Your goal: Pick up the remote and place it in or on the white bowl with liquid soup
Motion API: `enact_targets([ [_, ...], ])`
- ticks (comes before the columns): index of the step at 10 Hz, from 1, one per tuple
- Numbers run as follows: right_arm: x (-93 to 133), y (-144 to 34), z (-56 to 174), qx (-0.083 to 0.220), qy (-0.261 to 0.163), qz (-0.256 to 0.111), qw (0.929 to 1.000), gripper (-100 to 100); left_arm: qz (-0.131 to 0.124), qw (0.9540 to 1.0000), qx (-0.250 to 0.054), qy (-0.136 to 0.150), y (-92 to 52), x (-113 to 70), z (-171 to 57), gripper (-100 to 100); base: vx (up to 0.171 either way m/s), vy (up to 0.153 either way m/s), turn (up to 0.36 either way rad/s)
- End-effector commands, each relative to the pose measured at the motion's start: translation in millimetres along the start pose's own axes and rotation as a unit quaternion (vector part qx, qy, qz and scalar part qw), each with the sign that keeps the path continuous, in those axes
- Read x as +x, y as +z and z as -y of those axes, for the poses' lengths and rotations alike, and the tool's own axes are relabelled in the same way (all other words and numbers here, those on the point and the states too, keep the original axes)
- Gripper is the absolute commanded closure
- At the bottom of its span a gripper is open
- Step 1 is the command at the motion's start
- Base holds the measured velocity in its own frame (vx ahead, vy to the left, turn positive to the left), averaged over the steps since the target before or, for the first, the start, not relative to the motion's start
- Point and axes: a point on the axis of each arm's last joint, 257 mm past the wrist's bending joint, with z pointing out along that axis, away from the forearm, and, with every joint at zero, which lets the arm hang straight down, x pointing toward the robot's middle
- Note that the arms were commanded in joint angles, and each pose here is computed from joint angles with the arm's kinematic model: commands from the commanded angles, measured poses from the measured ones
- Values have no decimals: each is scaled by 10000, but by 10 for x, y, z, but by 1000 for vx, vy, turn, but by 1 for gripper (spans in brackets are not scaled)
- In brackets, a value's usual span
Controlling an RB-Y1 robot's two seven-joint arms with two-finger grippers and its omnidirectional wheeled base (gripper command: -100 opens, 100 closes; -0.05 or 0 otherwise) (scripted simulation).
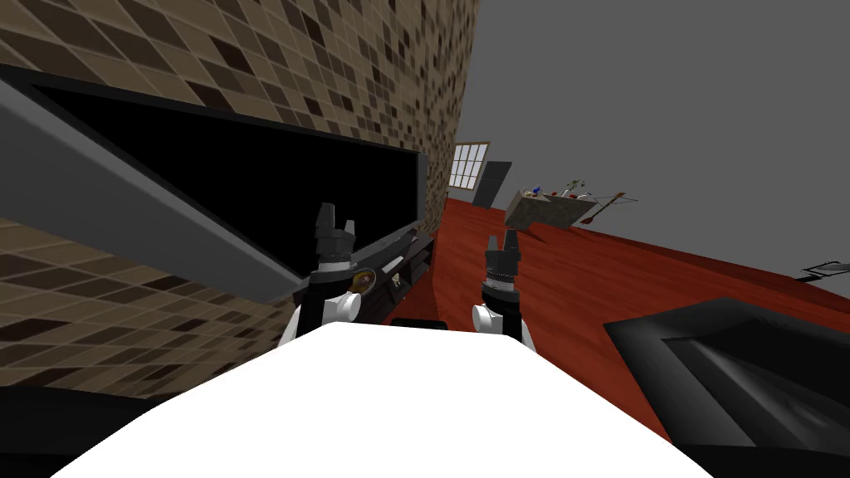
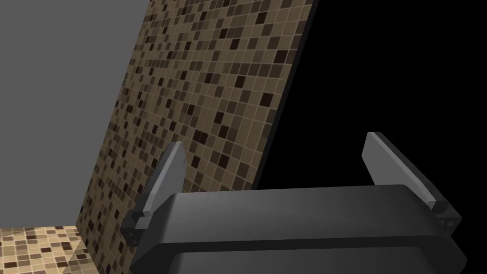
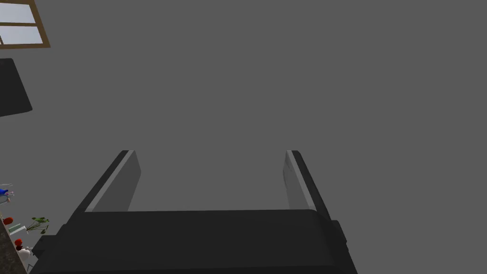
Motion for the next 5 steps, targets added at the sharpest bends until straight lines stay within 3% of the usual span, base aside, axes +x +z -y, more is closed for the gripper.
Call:
enact_targets([
  [1, 0, 0, 0, 0, 0, 0, 10000, 0, -197, 9997, -123, 0, 1, 31, -119, -100, 20, -80, -17],
  [4, 0, 0, 0, 0, 1, 1, 10000, 0, -471, 9978, -467, -43, 5, 38, -421, -100, 72, -158, -8],
  [5, 0, 0, 0, 0, 1, 1, 10000, 0, -471, 9978, -471, -43, 5, 38, -422, -100, 44, -103, 2],
])
